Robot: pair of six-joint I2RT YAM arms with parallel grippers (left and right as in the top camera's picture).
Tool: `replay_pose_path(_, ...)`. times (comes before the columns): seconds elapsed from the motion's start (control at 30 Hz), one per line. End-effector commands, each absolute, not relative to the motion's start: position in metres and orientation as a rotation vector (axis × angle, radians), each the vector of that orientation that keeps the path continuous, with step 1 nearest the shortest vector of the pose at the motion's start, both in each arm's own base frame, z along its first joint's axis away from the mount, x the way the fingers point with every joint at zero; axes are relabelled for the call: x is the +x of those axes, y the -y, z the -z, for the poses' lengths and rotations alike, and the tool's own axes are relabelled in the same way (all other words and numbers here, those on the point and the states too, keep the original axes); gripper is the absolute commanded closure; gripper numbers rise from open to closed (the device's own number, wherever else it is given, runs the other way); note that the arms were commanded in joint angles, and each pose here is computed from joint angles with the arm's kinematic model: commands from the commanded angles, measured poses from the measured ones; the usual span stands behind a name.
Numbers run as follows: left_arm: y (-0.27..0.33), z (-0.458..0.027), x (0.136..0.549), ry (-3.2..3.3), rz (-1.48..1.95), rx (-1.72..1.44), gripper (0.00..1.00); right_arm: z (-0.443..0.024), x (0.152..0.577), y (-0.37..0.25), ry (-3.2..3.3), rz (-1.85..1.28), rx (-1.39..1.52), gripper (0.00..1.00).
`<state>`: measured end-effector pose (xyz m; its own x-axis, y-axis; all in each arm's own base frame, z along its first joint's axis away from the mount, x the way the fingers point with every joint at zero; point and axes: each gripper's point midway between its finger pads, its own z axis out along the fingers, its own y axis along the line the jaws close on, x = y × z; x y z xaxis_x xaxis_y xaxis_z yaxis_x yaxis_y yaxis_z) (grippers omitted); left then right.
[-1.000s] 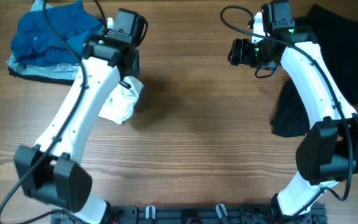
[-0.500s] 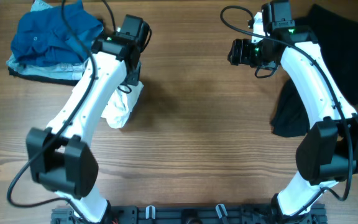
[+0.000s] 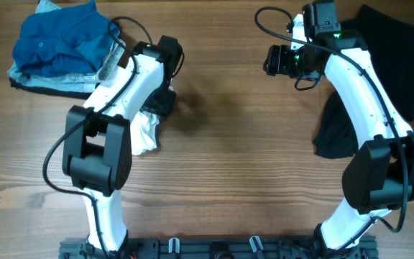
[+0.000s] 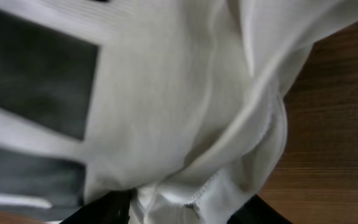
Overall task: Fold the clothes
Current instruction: 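Carry the white bundle with the left gripper toward the blue stack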
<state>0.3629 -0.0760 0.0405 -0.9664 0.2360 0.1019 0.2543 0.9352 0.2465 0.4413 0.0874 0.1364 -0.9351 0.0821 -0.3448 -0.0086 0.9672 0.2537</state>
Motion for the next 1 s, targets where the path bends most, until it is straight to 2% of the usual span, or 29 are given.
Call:
replay_pose_path(0.0,0.079,-0.013,0.343,2.945,0.312,-0.381,0.50,-0.146,0.446,-0.084,-2.724,-0.332,0.035,0.17)
replay_pose_path(0.27,0.071,0.024,0.335,2.977,0.340,-0.379,0.39,-0.146,0.446,-0.084,-2.722,-0.332,0.034,0.17)
replay_pose_path(0.5,0.065,0.050,0.344,3.071,0.406,-0.375,0.23,-0.146,0.446,-0.084,-2.723,-0.332,0.034,0.16)
replay_pose_path(0.6,0.057,0.060,0.339,3.077,0.457,-0.376,0.23,-0.146,0.446,-0.084,-2.724,-0.332,0.035,0.16)
replay_pose_path(0.67,0.056,0.066,0.334,3.078,0.456,-0.376,0.28,-0.146,0.446,-0.084,-2.724,-0.332,0.035,0.16)
replay_pose_path(0.8,0.053,0.077,0.325,3.078,0.456,-0.375,0.53,-0.146,0.446,-0.084,-2.726,-0.333,0.035,0.16)
replay_pose_path(0.87,0.052,0.080,0.323,3.086,0.456,-0.362,0.57,-0.146,0.445,-0.084,-2.727,-0.333,0.035,0.16)
replay_pose_path(0.97,0.051,0.086,0.322,3.121,0.460,-0.301,0.58,-0.146,0.445,-0.084,-2.728,-0.332,0.035,0.16)
